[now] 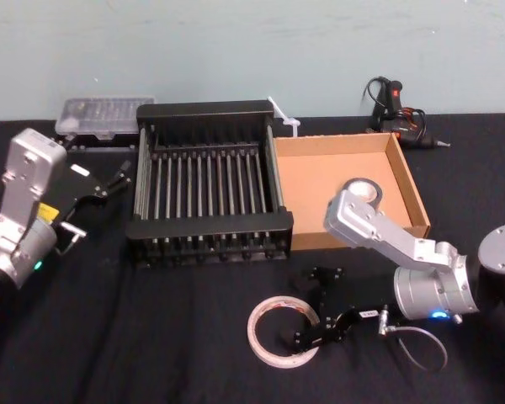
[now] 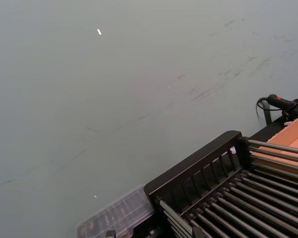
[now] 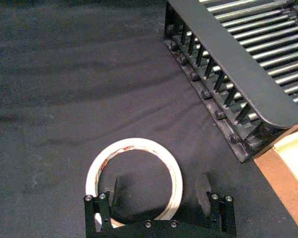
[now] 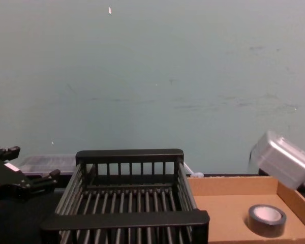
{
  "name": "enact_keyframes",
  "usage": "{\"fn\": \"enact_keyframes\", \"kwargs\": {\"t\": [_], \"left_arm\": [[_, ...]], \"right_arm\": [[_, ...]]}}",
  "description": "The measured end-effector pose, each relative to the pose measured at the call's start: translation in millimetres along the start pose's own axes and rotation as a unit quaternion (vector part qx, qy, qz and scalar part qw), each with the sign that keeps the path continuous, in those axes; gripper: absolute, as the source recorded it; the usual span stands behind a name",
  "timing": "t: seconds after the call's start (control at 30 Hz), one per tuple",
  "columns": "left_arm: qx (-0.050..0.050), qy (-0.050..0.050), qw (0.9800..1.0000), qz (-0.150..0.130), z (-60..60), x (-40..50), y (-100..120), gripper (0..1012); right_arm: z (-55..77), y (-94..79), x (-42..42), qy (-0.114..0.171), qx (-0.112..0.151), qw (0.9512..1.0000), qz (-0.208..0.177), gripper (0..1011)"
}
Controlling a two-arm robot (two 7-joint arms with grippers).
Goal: Pick up the white tape and place it into the black box , Pick up the silver tape and place it into the brown box.
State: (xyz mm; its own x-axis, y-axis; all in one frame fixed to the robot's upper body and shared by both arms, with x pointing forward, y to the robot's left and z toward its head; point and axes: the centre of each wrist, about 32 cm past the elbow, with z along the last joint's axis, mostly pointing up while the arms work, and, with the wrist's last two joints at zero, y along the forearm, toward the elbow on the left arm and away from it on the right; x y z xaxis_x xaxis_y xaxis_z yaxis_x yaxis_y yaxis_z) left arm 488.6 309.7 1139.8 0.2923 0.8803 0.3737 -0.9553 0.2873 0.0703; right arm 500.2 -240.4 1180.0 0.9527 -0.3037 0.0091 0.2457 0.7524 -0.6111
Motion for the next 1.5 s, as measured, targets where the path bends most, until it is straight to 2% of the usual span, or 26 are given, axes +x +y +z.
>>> {"fn": "enact_keyframes", "kwargs": {"t": [0.57,1.5], "left_arm": [[0.000,0.000,1.0000,0.000,0.0,0.0,0.0,1001],[0.000,0.000,1.0000,0.000,0.0,0.0,0.0,1001]], "right_arm": [[-1.7,7.2,1.8,0.007,-0.012,0.9999,0.003,1000],[-3.2,9.9,2.5,0.012,-0.013,0.9998,0.004,1000]]}}
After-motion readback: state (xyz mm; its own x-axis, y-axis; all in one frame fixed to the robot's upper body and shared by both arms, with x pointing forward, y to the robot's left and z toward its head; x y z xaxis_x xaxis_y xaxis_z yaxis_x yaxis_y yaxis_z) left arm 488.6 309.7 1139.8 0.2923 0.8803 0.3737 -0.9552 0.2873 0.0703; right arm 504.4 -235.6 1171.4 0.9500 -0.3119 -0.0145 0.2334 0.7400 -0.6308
